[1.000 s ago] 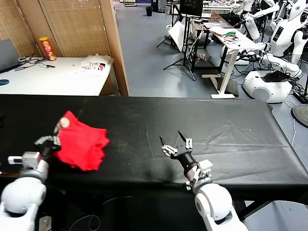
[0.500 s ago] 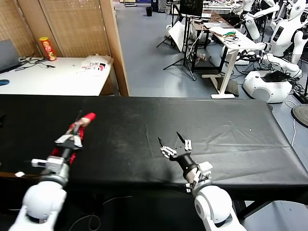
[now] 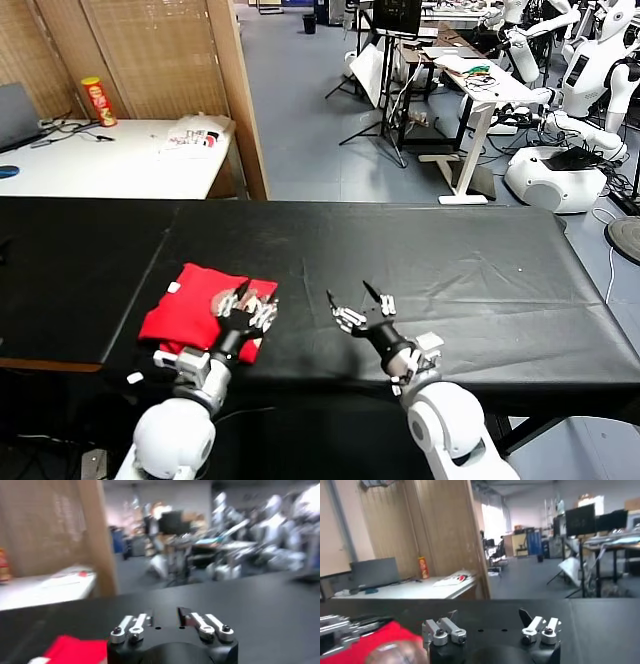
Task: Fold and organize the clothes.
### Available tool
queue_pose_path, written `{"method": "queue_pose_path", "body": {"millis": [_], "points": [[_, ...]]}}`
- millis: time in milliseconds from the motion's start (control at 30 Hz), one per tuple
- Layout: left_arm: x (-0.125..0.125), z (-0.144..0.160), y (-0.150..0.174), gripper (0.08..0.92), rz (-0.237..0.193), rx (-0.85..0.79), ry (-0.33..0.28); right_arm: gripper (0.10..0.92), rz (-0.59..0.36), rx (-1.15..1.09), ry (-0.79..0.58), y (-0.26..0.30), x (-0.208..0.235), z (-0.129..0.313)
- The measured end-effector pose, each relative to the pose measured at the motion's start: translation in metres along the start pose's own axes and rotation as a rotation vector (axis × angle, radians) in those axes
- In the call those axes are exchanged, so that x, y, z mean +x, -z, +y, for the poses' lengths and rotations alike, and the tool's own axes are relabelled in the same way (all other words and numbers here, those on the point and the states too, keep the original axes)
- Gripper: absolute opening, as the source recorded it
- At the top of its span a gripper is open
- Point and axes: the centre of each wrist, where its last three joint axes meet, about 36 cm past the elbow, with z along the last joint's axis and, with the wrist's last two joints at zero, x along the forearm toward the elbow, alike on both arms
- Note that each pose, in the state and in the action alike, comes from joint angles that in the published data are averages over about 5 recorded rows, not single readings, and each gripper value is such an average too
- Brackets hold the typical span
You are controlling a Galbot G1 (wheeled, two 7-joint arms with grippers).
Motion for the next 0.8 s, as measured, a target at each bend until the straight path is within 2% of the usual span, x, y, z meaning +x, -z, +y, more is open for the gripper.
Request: {"method": "queue_pose_path", "body": {"millis": [133, 233, 433, 667, 800], "points": [[-0.002, 0.007, 0.004, 0.786, -0.047, 0.01, -0.001, 0.798, 0.073, -0.062, 0.034, -0.003, -0.016, 0.01], [-0.001, 0.013, 0.006, 0.796, -0.06, 0.006, 0.011, 0.798, 0.16, -0.131, 0.083, -0.007, -0.036, 0.026], [0.007, 0.015, 0.005, 0.798, -0.051, 0.003, 0.031, 0.798, 0.331, -0.214, 0.17, -0.012, -0.078, 0.064], [0.016, 0.018, 0.006, 0.798, -0.049, 0.004, 0.053, 0.794, 0.401, -0.214, 0.139, -0.02, -0.11, 0.091], [0.021, 0.021, 0.009, 0.798, -0.055, 0.001, 0.072, 0.698, 0.417, -0.211, 0.114, -0.025, -0.12, 0.098]]}}
